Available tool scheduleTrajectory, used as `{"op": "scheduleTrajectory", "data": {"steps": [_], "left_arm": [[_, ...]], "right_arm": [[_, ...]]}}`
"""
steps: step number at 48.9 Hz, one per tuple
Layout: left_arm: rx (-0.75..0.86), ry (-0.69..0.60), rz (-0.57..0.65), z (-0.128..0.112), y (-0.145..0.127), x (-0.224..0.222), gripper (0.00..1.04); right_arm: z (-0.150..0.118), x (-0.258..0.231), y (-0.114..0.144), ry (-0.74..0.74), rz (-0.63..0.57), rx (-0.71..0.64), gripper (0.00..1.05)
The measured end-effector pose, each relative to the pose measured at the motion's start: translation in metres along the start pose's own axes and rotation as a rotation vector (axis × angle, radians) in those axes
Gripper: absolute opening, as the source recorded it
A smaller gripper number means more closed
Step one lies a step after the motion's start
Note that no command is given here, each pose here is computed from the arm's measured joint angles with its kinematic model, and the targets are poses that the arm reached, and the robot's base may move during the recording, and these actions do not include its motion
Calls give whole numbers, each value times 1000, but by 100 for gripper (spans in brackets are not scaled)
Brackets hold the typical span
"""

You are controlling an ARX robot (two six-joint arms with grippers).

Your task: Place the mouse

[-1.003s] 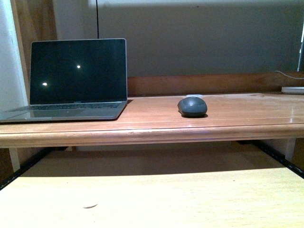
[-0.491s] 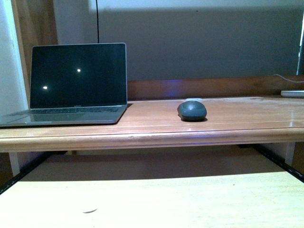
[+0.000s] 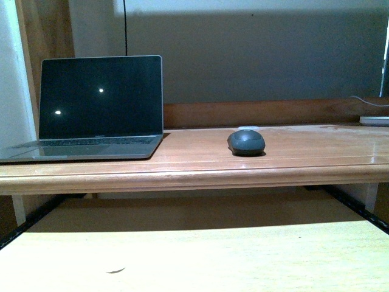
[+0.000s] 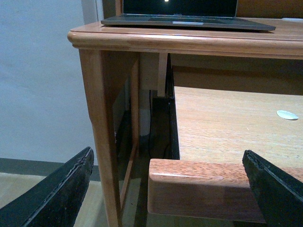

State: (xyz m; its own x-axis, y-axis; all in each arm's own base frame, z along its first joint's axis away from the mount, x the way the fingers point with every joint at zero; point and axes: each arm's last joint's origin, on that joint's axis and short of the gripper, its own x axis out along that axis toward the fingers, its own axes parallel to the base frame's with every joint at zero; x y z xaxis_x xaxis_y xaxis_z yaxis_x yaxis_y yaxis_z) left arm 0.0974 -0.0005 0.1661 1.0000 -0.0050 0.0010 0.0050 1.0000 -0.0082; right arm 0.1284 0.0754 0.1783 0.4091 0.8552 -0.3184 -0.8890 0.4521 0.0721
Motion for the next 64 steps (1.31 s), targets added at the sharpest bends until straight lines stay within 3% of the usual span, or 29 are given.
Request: {"op": "scheduleTrajectory", "data": {"steps": [17,22,31,38,55,64], "left_arm": [[0,0,0,0,0,0,97],[0,0,0,0,0,0,97],[0,0,0,0,0,0,97],[0,0,0,0,0,0,97],[0,0,0,0,0,0,97],[0,0,0,0,0,0,97]], "right_arm": [[4,36,-7,20,-50,10,97],[11,48,-18,-4,-132,37,97],[40,79,-57,-64,-391,118,97],[49,103,-79,-51,-502,159,97],[70,146,-117,-57,-725,222,97],[72,145,-119,-74,-735,262,97]]}}
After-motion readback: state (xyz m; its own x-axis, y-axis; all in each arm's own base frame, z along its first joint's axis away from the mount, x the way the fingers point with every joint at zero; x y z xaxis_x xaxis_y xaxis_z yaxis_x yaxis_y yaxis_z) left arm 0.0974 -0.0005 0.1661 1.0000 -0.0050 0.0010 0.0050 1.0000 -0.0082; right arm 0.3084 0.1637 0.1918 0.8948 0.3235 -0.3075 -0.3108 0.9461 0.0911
